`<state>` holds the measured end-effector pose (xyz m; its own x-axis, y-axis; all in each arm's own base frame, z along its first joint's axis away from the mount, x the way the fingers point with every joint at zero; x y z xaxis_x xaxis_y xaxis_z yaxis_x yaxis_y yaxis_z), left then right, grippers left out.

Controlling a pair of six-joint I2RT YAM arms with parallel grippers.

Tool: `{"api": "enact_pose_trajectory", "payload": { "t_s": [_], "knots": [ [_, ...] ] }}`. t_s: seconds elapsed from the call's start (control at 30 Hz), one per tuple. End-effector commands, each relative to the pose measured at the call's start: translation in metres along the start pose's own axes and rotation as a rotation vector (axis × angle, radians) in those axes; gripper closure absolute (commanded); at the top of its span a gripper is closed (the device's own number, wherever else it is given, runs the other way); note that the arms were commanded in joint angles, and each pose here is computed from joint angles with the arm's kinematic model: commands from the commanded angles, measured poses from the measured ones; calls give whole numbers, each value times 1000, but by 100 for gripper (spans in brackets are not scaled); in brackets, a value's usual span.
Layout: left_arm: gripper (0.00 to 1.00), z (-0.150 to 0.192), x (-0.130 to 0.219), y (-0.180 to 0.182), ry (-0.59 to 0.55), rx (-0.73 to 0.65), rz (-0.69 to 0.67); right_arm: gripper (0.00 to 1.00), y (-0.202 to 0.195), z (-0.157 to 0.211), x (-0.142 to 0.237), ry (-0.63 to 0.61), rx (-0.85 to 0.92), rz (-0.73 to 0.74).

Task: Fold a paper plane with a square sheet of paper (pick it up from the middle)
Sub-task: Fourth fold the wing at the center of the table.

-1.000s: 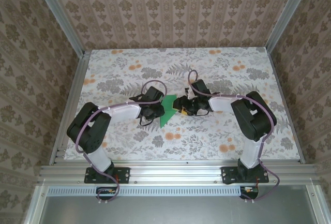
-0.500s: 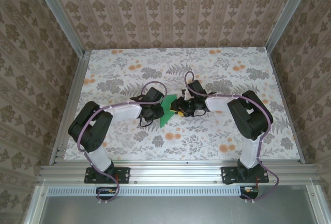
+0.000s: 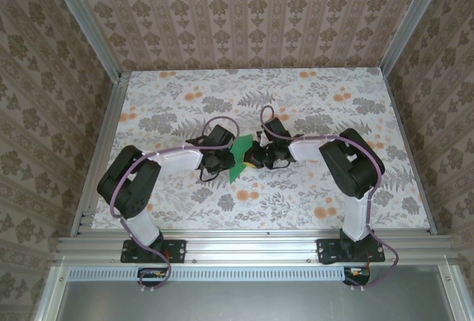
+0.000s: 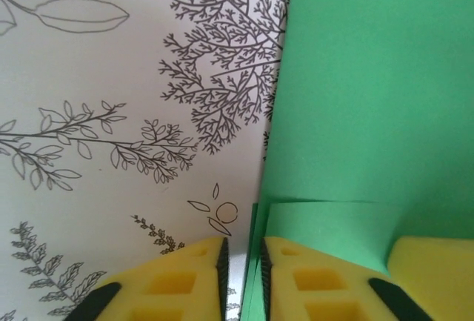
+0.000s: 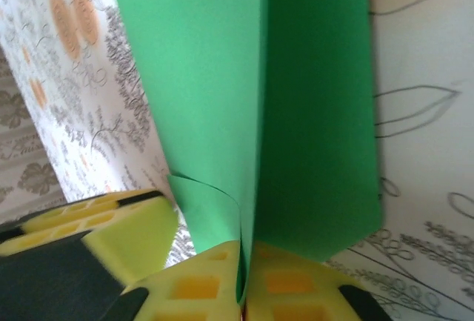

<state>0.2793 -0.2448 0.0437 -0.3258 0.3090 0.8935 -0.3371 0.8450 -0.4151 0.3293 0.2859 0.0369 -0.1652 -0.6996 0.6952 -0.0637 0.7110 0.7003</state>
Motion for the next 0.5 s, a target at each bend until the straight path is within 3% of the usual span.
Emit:
{"api": "enact_pose_trajectory", "payload": {
  "t_s": [0.0, 0.17, 0.47],
  "knots": [
    [71, -5, 23, -10, -37, -24, 61, 96, -5, -2, 18, -56, -20, 101],
    [47, 10, 41, -17, -75, -96, 147, 99, -17, 3, 40, -103, -63, 224],
    [21, 41, 48, -42, -117, -318, 309, 100, -29, 9, 63, -159, -180, 339]
  ]
}}
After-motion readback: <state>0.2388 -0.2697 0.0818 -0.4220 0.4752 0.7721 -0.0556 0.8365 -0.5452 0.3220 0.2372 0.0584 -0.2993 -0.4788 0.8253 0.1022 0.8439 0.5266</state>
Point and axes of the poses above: each hand's point on the last joint's axis, 136 mm out from that joint toward the fingers, its own x axis back along the fingers, its own y axis along the line the jaws close on, z = x × y, the point moved 2 cm from there along x, back along the fingers, and after that the axes turned 13 degrees about x, right-handed, at the moved point
